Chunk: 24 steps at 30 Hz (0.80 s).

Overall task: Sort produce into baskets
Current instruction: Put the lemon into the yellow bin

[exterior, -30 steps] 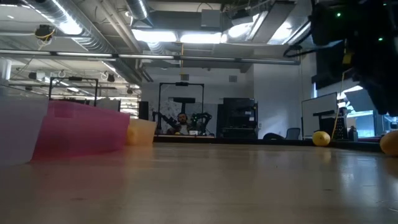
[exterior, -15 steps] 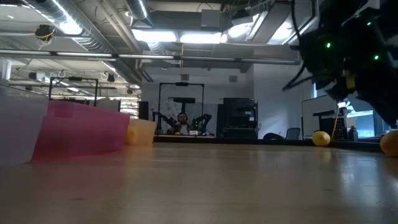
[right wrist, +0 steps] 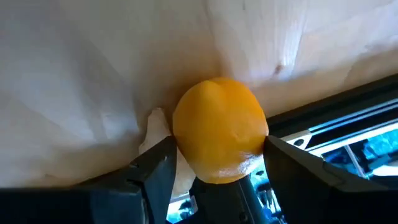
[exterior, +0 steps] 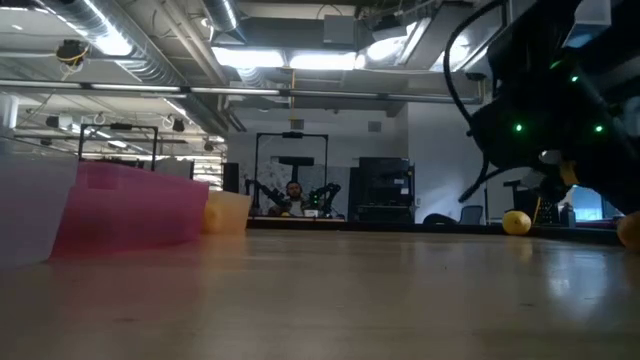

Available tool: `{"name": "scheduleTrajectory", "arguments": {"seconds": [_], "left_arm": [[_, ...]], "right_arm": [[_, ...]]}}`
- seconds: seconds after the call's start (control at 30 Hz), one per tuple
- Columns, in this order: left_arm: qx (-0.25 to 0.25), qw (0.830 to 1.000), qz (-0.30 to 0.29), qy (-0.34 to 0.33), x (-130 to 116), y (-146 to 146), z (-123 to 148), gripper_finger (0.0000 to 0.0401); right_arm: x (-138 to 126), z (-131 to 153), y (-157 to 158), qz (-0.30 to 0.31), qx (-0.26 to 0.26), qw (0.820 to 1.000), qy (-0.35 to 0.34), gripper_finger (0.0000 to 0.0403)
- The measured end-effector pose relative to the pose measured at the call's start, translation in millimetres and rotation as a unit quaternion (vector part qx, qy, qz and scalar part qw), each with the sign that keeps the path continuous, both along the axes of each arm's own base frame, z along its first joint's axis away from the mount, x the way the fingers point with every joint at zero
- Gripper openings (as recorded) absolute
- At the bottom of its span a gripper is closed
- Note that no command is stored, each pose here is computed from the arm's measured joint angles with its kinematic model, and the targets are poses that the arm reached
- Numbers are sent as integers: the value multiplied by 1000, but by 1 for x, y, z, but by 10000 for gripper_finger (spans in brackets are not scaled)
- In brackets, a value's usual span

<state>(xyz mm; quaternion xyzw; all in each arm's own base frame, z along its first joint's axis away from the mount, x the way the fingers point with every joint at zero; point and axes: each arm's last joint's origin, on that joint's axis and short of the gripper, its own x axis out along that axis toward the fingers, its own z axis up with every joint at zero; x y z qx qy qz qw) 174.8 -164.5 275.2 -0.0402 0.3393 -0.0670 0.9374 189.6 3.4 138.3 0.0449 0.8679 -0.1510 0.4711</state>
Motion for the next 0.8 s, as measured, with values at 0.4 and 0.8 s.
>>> {"name": "scheduleTrajectory", "arguments": {"seconds": [0.4,0.8], "left_arm": [[-23,1000,18,4,0,0,0,308],[-24,998,60,-4,8,9,0,308]], "right_arm": [[3,-7,-9,23,-24,999,13,200],[15,0,-10,40,-38,998,-21,141]]}}
